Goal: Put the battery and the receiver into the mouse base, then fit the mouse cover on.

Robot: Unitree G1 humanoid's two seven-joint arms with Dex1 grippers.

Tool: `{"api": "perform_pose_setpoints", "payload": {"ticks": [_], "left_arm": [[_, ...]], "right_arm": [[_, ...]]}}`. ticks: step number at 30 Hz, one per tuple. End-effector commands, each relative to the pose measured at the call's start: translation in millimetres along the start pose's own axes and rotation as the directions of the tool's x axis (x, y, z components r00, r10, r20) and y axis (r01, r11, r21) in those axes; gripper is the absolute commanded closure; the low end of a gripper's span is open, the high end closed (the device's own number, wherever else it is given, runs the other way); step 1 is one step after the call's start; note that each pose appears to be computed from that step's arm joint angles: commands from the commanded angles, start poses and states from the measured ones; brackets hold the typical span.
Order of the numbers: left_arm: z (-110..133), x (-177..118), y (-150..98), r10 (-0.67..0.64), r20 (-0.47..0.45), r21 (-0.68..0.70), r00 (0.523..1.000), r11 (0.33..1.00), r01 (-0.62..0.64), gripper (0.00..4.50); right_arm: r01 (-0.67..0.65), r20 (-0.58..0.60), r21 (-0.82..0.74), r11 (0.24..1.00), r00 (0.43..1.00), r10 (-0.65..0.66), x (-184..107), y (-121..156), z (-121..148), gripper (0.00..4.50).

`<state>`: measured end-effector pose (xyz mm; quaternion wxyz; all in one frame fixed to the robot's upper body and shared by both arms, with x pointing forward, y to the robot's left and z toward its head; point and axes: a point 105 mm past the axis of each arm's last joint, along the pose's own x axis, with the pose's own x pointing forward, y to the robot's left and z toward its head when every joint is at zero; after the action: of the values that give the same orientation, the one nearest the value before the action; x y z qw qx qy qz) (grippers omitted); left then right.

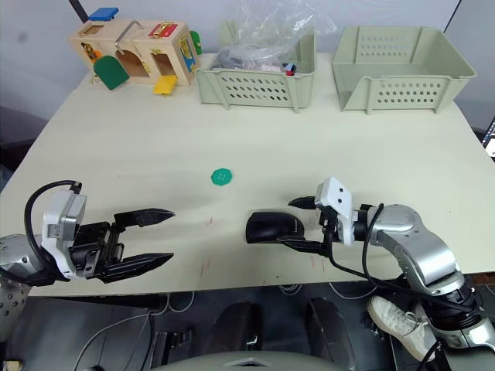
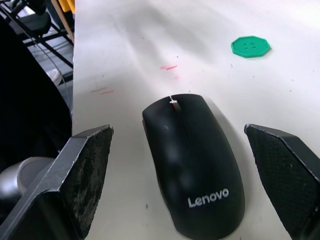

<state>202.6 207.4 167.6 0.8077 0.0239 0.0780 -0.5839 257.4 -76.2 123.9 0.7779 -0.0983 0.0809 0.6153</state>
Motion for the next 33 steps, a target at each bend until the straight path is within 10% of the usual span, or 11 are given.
{"api": "perform_pose_setpoints", "payload": {"ticks": [1,33], "left_arm": [[4,1,-2,-0.022,0.004,0.021,1.0,1.0,0.021,0.0],[6,-4,-5,-0.006,-0.006,0.036,1.0,0.999,0.006,0.0]], "right_arm": [[-0.01,-0.001,-0.048,0.999,1.0,0.01,1,0,0,0.07],[-0.081,-0.119,-0.083,0.993,0.99,0.071,3,-19,-17,0.07]]}}
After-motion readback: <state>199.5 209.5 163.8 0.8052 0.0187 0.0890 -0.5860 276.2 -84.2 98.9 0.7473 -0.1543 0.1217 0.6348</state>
